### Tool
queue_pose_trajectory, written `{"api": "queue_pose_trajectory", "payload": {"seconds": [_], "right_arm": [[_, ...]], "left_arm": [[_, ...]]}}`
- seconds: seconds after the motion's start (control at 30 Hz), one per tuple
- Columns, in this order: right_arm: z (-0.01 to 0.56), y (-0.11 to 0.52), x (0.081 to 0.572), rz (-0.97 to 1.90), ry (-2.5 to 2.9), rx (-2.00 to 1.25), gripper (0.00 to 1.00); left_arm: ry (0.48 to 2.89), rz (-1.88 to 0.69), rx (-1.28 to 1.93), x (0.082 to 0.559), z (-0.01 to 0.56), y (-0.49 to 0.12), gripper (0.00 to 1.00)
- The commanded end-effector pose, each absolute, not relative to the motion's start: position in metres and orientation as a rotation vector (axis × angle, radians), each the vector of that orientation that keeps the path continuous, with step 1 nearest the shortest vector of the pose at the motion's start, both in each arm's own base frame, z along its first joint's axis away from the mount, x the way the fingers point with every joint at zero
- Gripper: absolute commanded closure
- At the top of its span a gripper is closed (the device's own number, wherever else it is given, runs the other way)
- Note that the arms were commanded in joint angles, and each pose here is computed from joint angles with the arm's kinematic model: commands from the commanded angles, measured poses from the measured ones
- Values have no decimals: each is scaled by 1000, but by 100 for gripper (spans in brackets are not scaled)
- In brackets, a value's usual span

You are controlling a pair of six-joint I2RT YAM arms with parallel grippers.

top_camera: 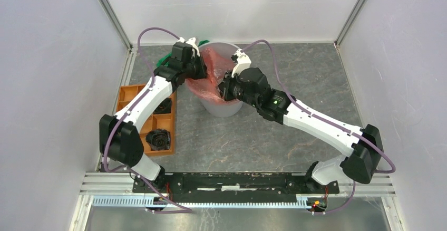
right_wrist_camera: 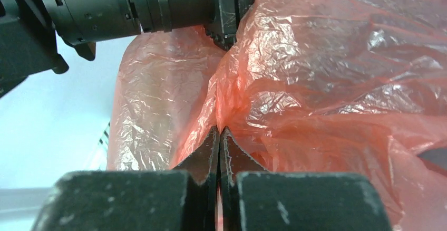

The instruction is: Put the trash bags into the trash bin

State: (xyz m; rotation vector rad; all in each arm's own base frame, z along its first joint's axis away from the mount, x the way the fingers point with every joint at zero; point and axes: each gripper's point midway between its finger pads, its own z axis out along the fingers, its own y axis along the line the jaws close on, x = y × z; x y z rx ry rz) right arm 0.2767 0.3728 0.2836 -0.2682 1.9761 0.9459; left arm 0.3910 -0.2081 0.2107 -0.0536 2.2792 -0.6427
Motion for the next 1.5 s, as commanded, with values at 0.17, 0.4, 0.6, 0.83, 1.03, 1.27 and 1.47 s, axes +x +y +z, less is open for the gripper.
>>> {"api": "queue_pose_trajectory", "payload": {"seconds": [0.17, 0.4, 0.6, 0.83, 1.03, 1.27, 1.47], "right_arm": [[290, 324, 303, 764, 1891, -6, 99], [285, 254, 339, 521, 1862, -137, 99], [271, 241, 362, 382, 1909, -545, 99], [290, 256, 349, 471, 1859, -674, 100], [334, 253, 333, 534, 1801, -631, 100], [383, 238, 324, 525, 1707, -557, 100], [405, 231, 322, 554, 1643, -450, 100]], "left_arm": [[2255, -967, 200, 368, 228, -279, 98], [2280, -1094, 263, 310, 218, -344, 98], [2243, -1178, 239, 273, 234, -386, 98], [2165, -1076, 135, 273, 267, -364, 98], [2102, -860, 126, 279, 298, -313, 98], [1974, -640, 161, 281, 341, -250, 98], [1806, -662, 121, 274, 385, -228, 98]]}}
